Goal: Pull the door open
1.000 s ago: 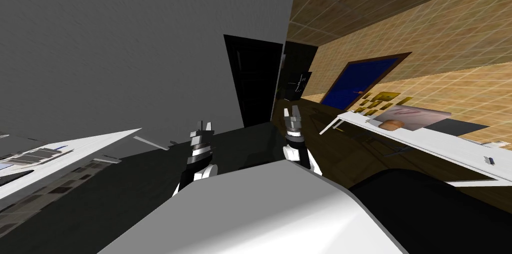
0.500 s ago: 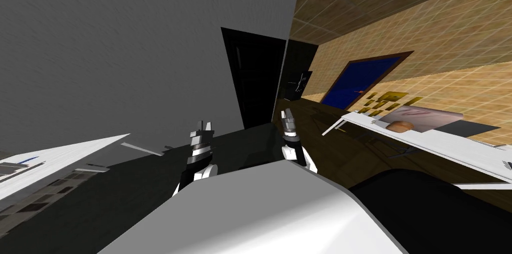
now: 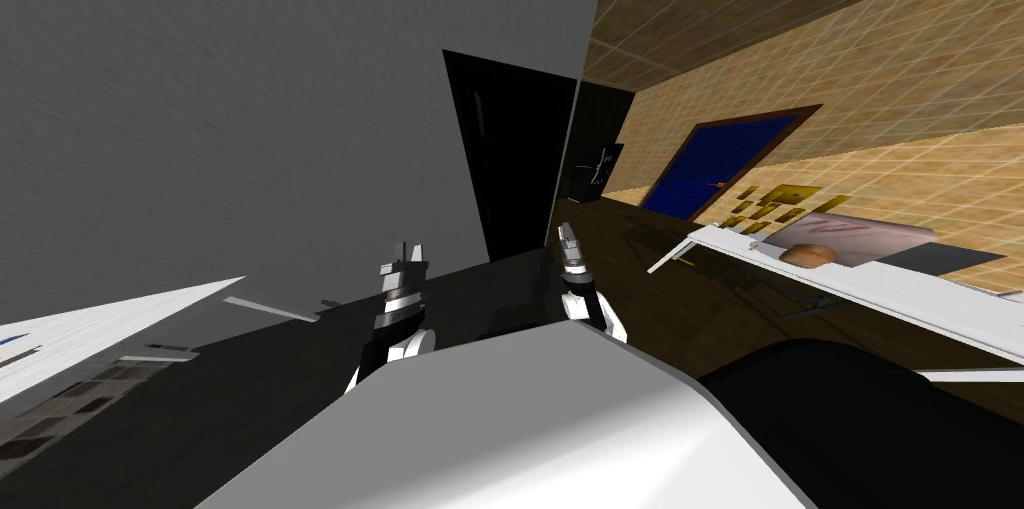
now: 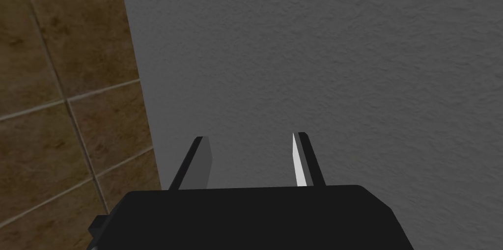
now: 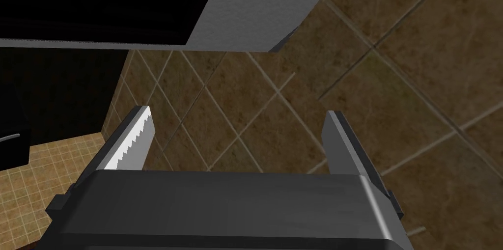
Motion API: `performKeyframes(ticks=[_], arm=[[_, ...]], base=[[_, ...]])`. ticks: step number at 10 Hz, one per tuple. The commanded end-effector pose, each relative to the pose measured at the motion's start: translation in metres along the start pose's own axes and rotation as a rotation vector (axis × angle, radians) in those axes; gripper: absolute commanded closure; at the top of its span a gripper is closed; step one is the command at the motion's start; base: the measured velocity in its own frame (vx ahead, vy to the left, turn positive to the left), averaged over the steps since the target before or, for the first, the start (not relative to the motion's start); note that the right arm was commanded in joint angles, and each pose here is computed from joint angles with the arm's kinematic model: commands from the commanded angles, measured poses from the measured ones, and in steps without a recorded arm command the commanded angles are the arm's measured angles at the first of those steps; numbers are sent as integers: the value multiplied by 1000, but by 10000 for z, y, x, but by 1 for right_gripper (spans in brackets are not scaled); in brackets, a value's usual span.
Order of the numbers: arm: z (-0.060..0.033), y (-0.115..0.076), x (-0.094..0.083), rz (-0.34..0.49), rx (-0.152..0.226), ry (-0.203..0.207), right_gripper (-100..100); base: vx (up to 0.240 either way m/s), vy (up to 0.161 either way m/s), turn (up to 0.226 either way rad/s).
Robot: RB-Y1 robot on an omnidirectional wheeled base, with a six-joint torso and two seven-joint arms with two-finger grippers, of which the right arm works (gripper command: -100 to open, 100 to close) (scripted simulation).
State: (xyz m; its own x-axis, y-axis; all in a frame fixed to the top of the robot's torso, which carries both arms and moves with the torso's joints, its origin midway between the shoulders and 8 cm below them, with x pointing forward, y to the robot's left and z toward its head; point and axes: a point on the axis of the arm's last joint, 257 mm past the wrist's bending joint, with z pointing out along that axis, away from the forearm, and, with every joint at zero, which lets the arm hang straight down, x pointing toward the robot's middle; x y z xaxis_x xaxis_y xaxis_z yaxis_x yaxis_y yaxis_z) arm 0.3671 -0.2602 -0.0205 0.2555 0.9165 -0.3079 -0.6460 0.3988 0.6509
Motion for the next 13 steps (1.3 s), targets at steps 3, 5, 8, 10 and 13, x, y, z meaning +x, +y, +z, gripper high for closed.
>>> performKeyframes(ticks=[3, 5, 8, 10, 13], arm=[[-82, -247, 131, -76, 31, 46, -100], [-125, -363, 198, -111, 45, 68, -100], [-194, -536, 297, -163, 65, 102, -100], [-245, -651, 362, -199, 77, 126, -100], [-328, -827, 461, -253, 96, 164, -100]], base=[[121, 66, -37], [110, 75, -29], [84, 76, -32], [102, 64, -29], [92, 67, -33]])
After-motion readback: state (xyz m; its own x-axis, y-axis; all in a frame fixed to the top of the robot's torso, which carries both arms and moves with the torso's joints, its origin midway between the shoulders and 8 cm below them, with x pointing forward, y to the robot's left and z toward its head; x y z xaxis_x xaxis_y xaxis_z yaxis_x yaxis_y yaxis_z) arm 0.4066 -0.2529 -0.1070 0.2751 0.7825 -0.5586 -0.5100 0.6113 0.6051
